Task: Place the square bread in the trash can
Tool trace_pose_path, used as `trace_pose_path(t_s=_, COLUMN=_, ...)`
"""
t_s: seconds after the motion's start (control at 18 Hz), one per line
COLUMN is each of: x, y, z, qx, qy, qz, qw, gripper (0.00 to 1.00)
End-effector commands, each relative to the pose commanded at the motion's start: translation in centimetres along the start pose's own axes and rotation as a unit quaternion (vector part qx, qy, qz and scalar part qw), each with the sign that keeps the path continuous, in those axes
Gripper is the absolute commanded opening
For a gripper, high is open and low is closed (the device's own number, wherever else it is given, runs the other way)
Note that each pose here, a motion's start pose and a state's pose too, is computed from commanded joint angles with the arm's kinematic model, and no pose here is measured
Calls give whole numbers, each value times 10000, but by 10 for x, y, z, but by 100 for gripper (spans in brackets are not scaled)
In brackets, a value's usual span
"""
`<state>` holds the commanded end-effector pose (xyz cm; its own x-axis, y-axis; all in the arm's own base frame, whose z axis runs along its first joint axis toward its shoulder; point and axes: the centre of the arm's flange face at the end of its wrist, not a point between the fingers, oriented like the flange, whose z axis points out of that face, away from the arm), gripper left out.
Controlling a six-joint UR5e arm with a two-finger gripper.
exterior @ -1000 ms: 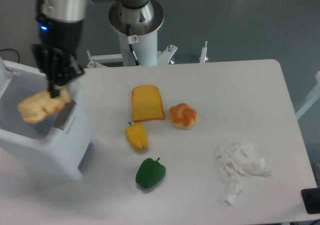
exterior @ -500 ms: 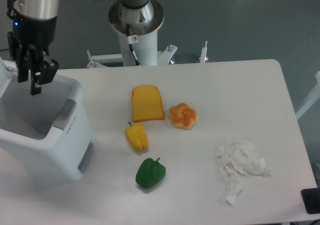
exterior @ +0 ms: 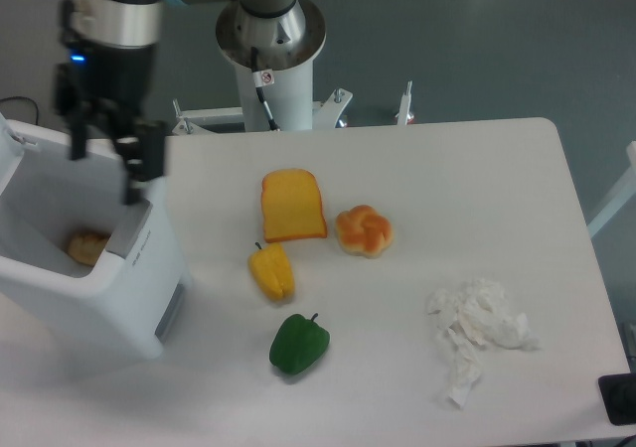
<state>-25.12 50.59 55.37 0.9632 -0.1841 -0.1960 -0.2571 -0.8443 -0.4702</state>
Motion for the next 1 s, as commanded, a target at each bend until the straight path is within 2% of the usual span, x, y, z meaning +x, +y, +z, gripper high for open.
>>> trace_pose_path(t_s=0.06, x=-17, y=13, z=3, qx=-89, qy=-54, qz=61, qw=9999, gripper=100)
trace_pose_path(t_s=0.22, x=-65, y=55, z=46, qx=-732, qy=-100, qz=-48, qw=9973, gripper=100)
trace_pose_path(t_s=0.5, x=-144, y=135, z=105, qx=-1190, qy=232, qz=579, qw=9909, gripper=100)
trace_pose_path(t_s=0.67, x=-184, y=167, z=135, qx=-1323, qy=417, qz=1003, qw=9852, gripper=100)
trace_pose_path(t_s=0.89, x=-213, y=209, z=174, qx=-1771, qy=591, qz=996, qw=9774, gripper=100)
trace_pose_path(t_s=1.0, x=-222, y=209, z=181, qx=-1785, qy=612, qz=1133, qw=9755, gripper=100)
